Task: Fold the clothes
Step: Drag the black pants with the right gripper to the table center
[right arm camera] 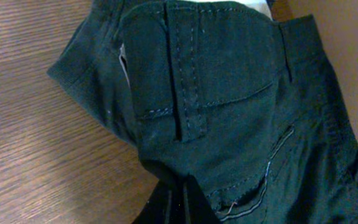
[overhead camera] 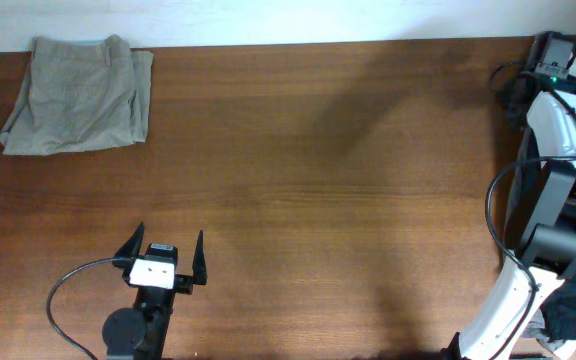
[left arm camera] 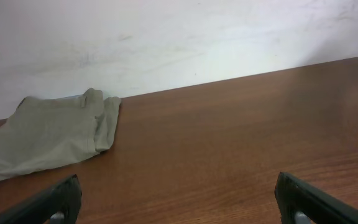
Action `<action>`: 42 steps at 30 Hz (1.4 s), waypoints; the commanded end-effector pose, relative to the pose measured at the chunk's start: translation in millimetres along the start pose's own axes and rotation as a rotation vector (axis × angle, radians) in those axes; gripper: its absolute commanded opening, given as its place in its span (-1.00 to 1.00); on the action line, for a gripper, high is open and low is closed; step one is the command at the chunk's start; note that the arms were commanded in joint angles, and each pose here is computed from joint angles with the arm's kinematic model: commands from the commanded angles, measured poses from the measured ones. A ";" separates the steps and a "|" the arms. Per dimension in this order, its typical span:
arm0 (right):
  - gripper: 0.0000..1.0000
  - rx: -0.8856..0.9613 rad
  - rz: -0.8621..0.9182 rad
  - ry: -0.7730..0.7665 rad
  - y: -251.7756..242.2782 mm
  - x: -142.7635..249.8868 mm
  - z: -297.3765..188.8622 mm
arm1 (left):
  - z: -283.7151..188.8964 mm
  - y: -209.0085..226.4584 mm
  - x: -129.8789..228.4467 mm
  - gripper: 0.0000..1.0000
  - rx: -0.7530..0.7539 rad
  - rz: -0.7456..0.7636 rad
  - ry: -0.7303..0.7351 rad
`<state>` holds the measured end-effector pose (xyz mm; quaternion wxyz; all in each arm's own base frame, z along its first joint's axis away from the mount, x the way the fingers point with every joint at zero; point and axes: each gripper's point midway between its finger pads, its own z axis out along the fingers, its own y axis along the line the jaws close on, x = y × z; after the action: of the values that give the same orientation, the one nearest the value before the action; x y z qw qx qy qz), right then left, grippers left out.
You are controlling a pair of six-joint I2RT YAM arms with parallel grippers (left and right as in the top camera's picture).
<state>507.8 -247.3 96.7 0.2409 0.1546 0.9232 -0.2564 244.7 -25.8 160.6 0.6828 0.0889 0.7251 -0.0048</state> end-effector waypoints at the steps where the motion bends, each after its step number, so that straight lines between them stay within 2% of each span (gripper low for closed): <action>1: -0.92 -0.001 0.039 -0.074 -7.8 -26.0 -26.4 | 0.1 -2.5 1.5 0.98 0.013 0.016 0.000; 7: -0.84 -0.015 0.041 -0.082 -7.1 -28.1 -28.9 | 0.1 -2.5 1.5 0.98 0.013 0.016 0.000; 8: -0.70 -0.022 0.041 -0.083 -5.9 -28.3 -28.9 | 0.1 -2.6 1.5 0.98 0.013 0.016 -0.001; 9: -0.71 -0.030 0.041 -0.084 -4.5 -28.5 -29.0 | 0.1 -2.5 1.5 0.98 0.013 0.016 0.000; 11: -0.92 -0.033 0.040 -0.084 -4.0 -28.6 -29.0 | 0.1 -2.5 1.5 0.99 0.013 0.016 0.000; 18: -0.92 -0.030 0.049 -0.107 -9.6 -35.2 -41.1 | 0.1 -2.5 1.5 0.98 0.013 0.016 0.000; 23: -0.93 -0.047 0.052 -0.175 -10.6 -53.3 -80.1 | 0.1 -2.5 1.5 0.98 0.013 0.016 0.000; 29: -0.92 -0.121 0.006 -0.321 24.6 -81.7 -167.5 | 0.1 -2.6 1.5 0.98 0.013 0.016 -0.001; 32: -0.93 -0.231 -0.081 -0.348 81.6 -78.9 -198.5 | 0.1 -2.5 1.5 0.98 0.013 0.016 0.000; 36: -0.92 -0.626 -0.128 -0.350 205.3 -55.2 -266.8 | 0.1 -2.5 1.5 0.98 0.013 0.016 0.000; 39: -0.92 -0.917 -0.203 -0.311 302.9 -14.1 -332.3 | 0.1 -2.5 1.5 0.98 0.013 0.016 0.000; 42: -0.93 -1.032 -0.358 -0.301 382.4 45.1 -386.0 | 0.1 -2.5 1.5 0.98 0.013 0.016 0.000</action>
<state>517.7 191.7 216.7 0.3889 -0.1224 0.9085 0.0911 244.7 -25.8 160.6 0.6828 0.0889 0.7251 -0.0048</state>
